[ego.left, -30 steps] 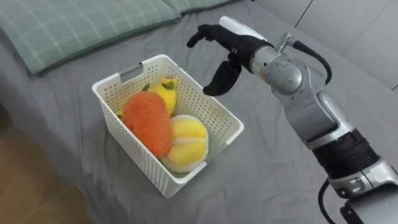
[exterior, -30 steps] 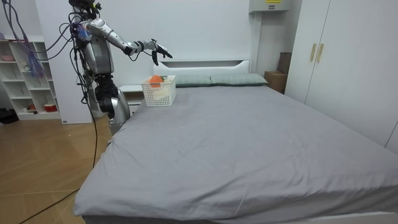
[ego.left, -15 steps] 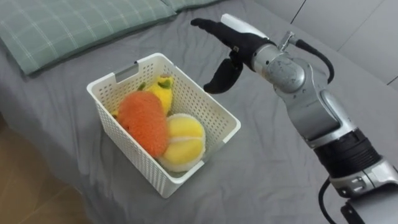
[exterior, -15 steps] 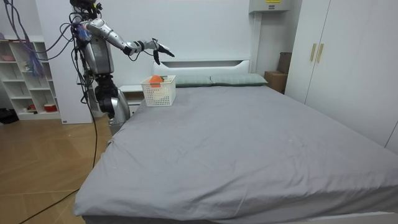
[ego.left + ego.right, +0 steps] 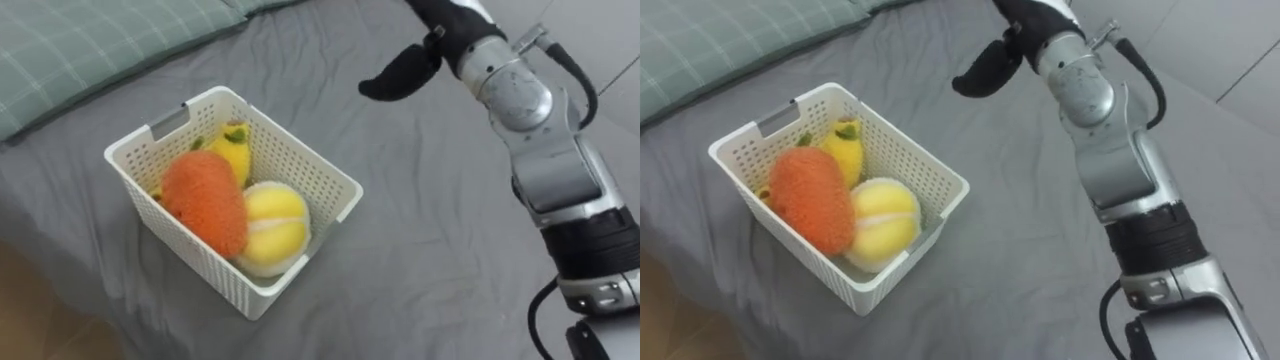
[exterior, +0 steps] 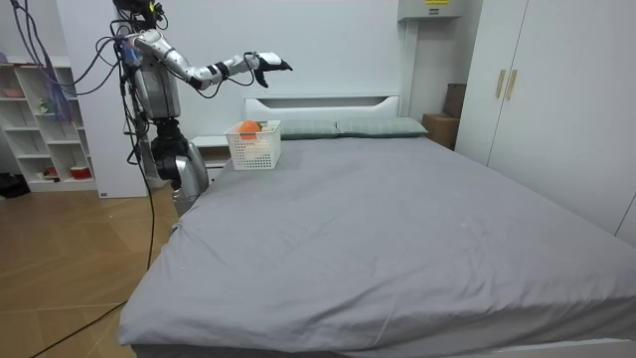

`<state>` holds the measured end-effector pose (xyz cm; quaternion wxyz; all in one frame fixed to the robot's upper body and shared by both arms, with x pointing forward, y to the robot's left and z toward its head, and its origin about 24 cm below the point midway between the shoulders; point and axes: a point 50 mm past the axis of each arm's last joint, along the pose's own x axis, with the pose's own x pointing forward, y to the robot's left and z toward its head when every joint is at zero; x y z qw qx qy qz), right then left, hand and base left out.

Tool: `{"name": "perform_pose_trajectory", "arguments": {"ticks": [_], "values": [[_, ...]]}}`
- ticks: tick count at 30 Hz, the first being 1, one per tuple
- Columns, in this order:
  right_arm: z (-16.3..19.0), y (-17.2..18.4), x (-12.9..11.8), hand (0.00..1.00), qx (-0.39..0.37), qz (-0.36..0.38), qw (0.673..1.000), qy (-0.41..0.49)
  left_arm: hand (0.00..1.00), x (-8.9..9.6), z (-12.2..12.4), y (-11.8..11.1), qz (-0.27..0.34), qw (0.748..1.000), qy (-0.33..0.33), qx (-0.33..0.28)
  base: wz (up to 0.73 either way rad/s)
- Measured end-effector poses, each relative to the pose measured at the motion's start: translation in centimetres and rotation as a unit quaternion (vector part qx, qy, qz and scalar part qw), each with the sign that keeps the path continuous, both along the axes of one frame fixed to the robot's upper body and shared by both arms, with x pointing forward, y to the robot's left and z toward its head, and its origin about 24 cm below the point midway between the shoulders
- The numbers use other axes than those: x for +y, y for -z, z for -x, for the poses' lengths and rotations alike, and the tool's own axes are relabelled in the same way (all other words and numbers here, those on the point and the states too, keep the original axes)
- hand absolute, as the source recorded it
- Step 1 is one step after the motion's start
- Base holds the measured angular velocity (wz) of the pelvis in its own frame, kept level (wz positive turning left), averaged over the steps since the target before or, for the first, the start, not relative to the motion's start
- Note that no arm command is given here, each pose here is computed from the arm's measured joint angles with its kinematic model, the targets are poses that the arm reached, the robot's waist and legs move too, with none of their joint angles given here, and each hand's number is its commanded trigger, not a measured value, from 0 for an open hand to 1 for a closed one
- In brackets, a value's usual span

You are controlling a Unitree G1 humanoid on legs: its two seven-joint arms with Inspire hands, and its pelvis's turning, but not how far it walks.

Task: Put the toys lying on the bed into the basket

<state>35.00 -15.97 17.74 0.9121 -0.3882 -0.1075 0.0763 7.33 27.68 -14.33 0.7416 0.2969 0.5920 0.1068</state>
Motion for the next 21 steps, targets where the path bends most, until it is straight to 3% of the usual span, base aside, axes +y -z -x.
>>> {"name": "perform_pose_trajectory", "arguments": {"ticks": [9, 16, 21], "values": [[2.3, 2.8, -6.8, 0.00, -0.027, -0.062, 0.987, 0.147, 0.00, -0.5, 1.0, 0.3, 0.007, 1.000, -0.008, -0.015, -0.25], [5.3, 3.3, -13.2, 0.00, -0.081, -0.116, 0.953, 0.270, 0.00, -0.4, 2.1, 0.3, 0.008, 1.000, -0.007, -0.025, -0.25], [9.3, 6.0, -17.2, 0.00, -0.086, -0.175, 0.910, 0.365, 0.00, -0.1, 4.9, 0.4, -0.002, 1.000, -0.018, -0.003, -0.20]]}}
